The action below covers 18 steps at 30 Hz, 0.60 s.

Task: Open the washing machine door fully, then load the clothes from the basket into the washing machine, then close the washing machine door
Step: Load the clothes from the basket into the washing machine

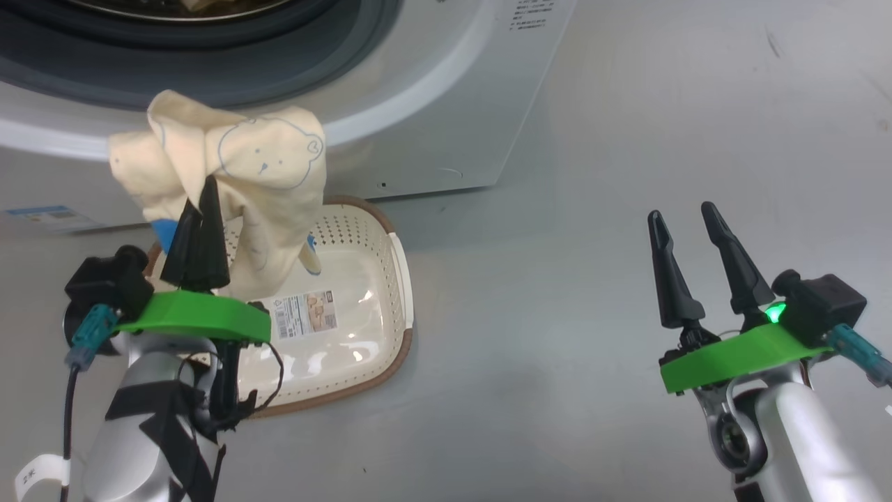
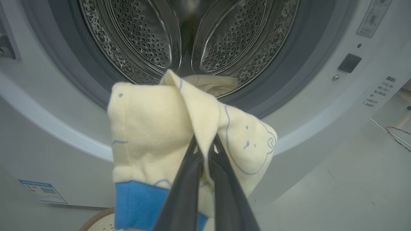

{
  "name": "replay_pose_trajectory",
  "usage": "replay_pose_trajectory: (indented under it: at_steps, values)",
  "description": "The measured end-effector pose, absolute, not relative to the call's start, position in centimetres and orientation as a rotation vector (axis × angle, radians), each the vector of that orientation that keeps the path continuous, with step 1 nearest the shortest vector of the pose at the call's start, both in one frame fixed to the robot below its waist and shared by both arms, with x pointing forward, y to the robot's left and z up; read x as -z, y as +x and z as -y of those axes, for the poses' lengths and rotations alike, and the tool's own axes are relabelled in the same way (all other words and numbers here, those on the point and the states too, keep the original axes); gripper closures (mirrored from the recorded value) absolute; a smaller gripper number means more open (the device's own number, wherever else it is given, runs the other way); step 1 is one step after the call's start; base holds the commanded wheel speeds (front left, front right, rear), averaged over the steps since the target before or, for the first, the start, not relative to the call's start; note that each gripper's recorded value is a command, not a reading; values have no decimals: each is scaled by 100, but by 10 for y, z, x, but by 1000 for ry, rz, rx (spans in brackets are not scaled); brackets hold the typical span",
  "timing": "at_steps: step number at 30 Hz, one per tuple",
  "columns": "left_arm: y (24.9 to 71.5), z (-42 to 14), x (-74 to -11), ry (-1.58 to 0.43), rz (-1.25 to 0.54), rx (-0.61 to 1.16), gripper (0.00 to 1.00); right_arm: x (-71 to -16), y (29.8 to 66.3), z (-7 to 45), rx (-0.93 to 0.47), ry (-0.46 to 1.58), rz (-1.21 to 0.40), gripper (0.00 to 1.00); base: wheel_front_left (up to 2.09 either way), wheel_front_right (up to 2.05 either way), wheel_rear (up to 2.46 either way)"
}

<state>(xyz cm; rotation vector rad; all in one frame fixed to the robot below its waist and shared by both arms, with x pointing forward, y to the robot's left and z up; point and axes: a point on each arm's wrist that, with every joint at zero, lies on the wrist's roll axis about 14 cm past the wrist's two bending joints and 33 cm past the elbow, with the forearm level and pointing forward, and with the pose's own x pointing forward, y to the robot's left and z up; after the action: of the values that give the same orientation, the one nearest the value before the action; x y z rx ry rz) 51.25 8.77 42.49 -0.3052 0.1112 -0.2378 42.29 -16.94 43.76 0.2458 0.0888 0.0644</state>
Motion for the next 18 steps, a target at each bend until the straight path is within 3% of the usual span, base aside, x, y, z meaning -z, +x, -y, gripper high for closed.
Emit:
replay_pose_trajectory:
  at_steps: [7, 18]
  values:
    - [518, -83, -436, -268, -106, 264, 100, -447, 413, 173, -55, 248, -72, 0, 0, 0, 0]
    - [577, -67, -484, -154, -34, 336, 100, -450, 404, 186, -14, 251, -70, 0, 0, 0, 0]
